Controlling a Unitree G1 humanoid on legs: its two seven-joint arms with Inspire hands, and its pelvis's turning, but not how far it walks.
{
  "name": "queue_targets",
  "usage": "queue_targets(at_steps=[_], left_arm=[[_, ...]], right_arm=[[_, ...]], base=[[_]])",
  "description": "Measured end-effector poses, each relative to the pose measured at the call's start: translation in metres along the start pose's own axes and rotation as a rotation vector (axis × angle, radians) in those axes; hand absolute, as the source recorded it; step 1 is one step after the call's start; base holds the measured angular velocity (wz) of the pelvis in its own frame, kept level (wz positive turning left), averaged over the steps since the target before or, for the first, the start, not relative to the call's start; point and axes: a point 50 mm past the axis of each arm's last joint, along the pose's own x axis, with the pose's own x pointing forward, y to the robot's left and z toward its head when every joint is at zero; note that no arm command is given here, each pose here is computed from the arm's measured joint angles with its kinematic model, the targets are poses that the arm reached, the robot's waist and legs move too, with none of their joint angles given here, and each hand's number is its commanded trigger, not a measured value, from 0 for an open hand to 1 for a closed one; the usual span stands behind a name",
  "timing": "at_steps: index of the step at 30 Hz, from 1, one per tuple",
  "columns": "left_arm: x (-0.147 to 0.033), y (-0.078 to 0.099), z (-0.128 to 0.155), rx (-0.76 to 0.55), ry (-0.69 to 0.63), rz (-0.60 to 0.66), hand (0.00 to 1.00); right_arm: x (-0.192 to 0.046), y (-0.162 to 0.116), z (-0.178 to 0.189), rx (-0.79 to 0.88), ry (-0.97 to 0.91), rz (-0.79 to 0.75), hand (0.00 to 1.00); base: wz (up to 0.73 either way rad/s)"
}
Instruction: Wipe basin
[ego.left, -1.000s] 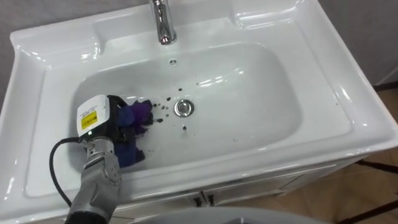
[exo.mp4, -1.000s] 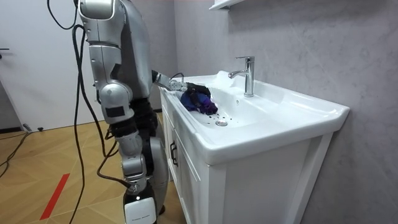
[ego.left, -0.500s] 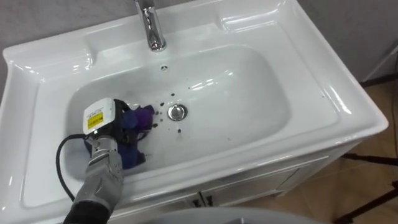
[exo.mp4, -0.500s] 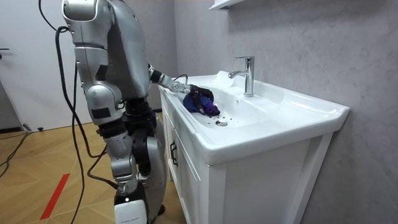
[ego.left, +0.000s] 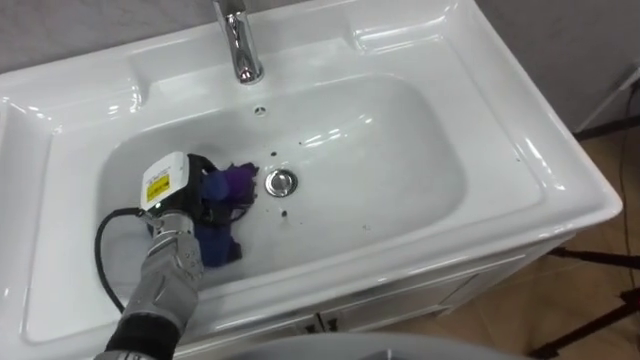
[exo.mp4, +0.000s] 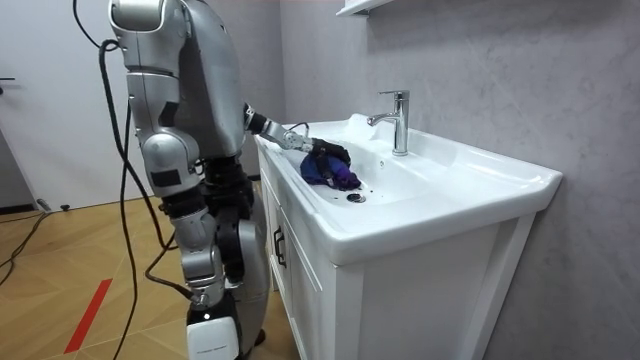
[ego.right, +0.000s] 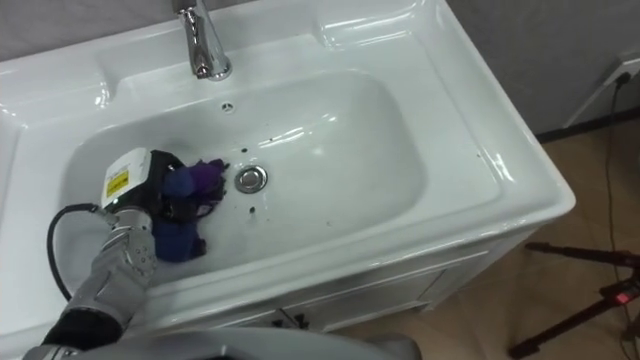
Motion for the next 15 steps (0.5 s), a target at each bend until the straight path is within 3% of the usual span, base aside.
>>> queue_targets(at_steps=[7, 13, 15], left_arm=[[0.003, -0.003, 0.015, 0.017, -0.052, -0.056, 1.0], [0.001, -0.011, 0.058, 0.054, -0.19, -0.167, 1.0], [-0.006, -0.014, 0.083, 0.062, -0.296, -0.2, 1.0]], right_arm=[[0.0, 0.001, -0.007, -0.009, 0.023, -0.005, 0.0], [0.0, 0.001, -0.001, -0.006, 0.007, 0.001, 0.0], [0.0, 0.002, 0.004, -0.008, -0.009, -0.008, 0.0]], base=[[0.0], [0.02], [-0.03]])
